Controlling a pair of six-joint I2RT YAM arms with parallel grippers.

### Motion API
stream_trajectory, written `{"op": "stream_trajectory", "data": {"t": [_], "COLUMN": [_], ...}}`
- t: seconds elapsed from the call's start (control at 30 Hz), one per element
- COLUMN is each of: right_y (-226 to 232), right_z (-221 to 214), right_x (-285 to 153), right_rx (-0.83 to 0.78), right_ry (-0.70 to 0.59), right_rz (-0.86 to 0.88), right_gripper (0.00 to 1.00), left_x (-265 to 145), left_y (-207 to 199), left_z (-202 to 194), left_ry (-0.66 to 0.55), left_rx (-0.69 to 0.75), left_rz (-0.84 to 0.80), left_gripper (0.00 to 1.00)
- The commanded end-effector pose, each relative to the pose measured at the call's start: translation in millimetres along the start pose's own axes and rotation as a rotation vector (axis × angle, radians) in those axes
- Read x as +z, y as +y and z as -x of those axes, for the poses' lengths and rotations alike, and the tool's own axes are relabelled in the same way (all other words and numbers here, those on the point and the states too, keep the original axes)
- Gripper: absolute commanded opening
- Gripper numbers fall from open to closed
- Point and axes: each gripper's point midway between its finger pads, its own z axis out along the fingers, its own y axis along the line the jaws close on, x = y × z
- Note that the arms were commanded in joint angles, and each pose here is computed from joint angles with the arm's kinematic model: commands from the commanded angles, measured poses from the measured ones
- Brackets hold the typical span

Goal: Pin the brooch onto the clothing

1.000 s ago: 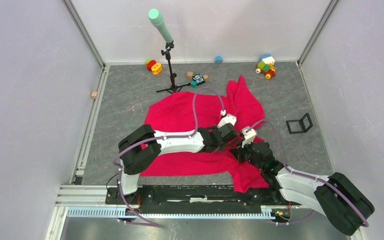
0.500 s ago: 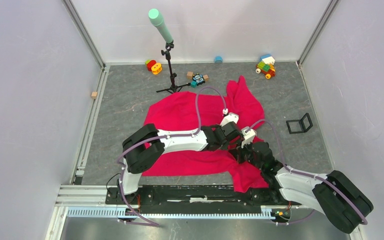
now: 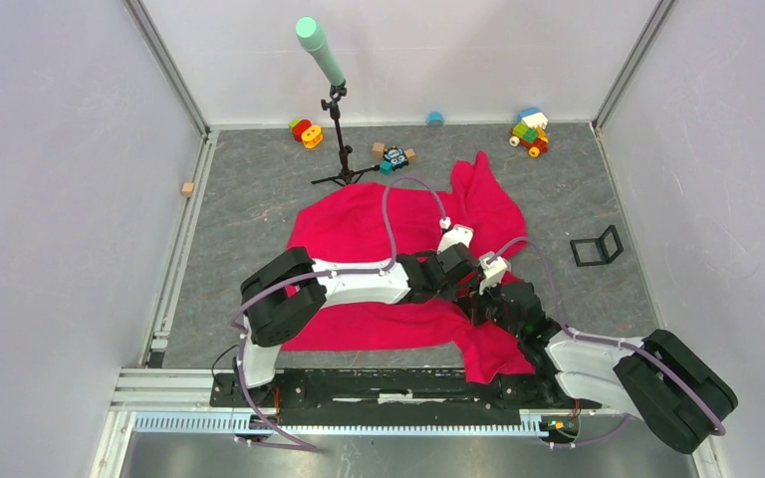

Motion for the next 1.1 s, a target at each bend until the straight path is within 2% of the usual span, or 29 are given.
{"op": "stream_trajectory", "data": {"t": [0.0,0.47,0.63,0.87,1.07], "right_y": [-1,2,2,-8,-15], "right_z": [-25,-39,-42,-24,-3], "right_x": [-5,-2,-3,-7,-14], "right_rx": [0.001,0.014,0.016,0.015,-0.004], "right_ry": [0.069,0.134,0.146,0.053,-0.045], "right_rz": [0.01,0.028,0.032,-0.032,-0.078], "right_gripper": [0.0,0.0,0.0,0.0,0.0], "left_x": [-16,-35,-35,-27,-22], "left_y": [-11,-20,-19,7,7], "left_z": [12,37,39,22,7], "left_ry": [-0.046,-0.176,-0.18,-0.128,-0.079], "left_rx": [-0.09,-0.186,-0.198,-0.137,-0.085], "left_rz": [-0.058,-0.196,-0.214,-0.103,-0.116], "left_gripper": [0.02,0.02,0.02,0.02,0.02]}}
